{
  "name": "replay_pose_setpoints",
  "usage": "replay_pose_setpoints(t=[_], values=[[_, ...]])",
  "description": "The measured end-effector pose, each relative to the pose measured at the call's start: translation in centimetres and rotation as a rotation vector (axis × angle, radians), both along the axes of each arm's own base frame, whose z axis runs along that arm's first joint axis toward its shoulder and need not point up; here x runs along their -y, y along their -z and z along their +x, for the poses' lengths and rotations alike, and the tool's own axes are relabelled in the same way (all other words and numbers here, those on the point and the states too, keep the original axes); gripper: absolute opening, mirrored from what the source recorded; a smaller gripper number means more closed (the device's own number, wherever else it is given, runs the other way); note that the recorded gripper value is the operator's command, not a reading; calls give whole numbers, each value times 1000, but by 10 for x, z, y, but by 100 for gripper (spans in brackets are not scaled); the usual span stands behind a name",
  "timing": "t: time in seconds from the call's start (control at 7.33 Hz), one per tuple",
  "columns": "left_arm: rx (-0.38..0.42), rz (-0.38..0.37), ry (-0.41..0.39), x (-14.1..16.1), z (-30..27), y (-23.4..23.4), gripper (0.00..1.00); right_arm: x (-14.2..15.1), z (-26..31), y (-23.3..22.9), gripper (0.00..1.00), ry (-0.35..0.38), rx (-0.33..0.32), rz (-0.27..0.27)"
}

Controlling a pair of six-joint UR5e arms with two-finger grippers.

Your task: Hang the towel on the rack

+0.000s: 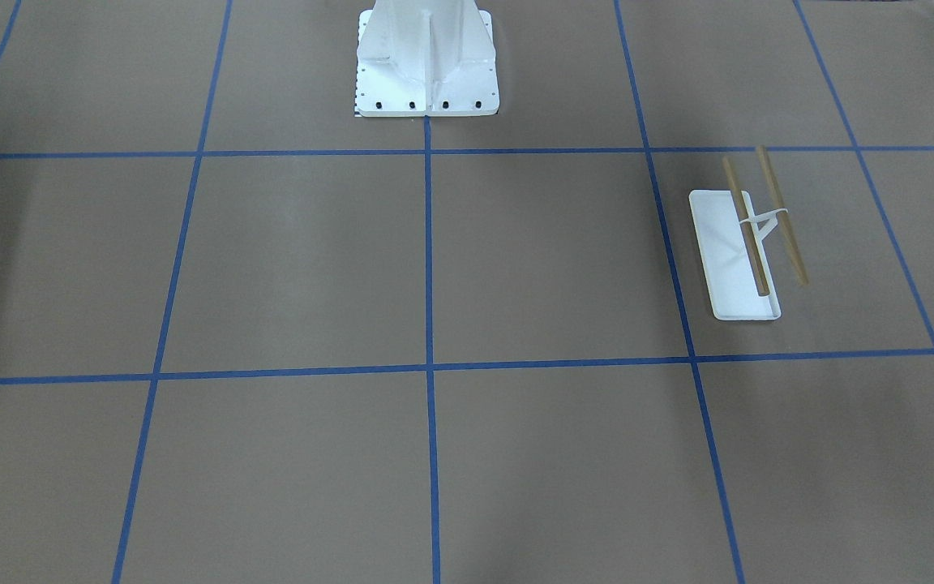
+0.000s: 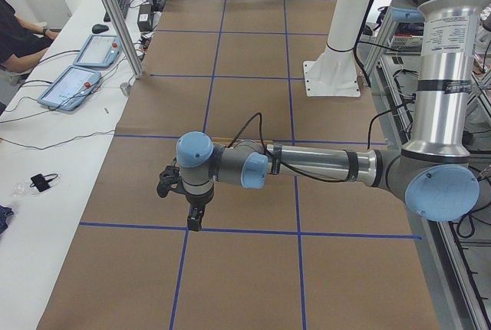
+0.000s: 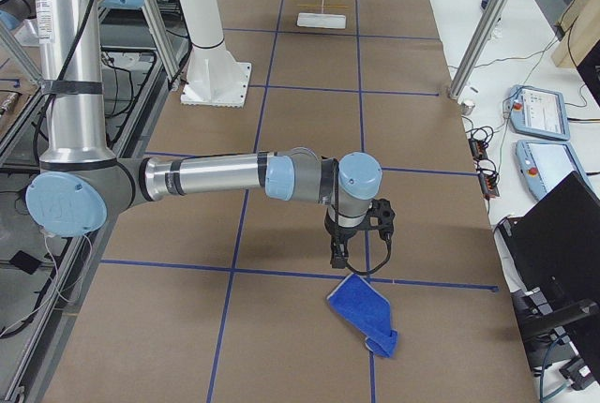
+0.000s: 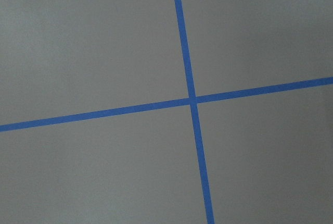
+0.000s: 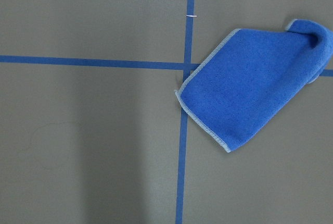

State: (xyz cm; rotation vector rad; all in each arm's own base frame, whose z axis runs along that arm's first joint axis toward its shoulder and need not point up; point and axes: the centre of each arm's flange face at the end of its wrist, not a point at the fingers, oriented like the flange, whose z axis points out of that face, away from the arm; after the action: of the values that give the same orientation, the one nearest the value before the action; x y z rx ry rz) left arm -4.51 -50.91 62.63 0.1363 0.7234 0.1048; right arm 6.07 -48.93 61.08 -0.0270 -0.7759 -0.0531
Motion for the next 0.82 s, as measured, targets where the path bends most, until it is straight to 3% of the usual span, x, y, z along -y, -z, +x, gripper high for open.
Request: replay_pose_setpoints(t=[0.82], values=[[12,26,2,6,0,13,98,-8,0,-11,100,-3,6,-22]])
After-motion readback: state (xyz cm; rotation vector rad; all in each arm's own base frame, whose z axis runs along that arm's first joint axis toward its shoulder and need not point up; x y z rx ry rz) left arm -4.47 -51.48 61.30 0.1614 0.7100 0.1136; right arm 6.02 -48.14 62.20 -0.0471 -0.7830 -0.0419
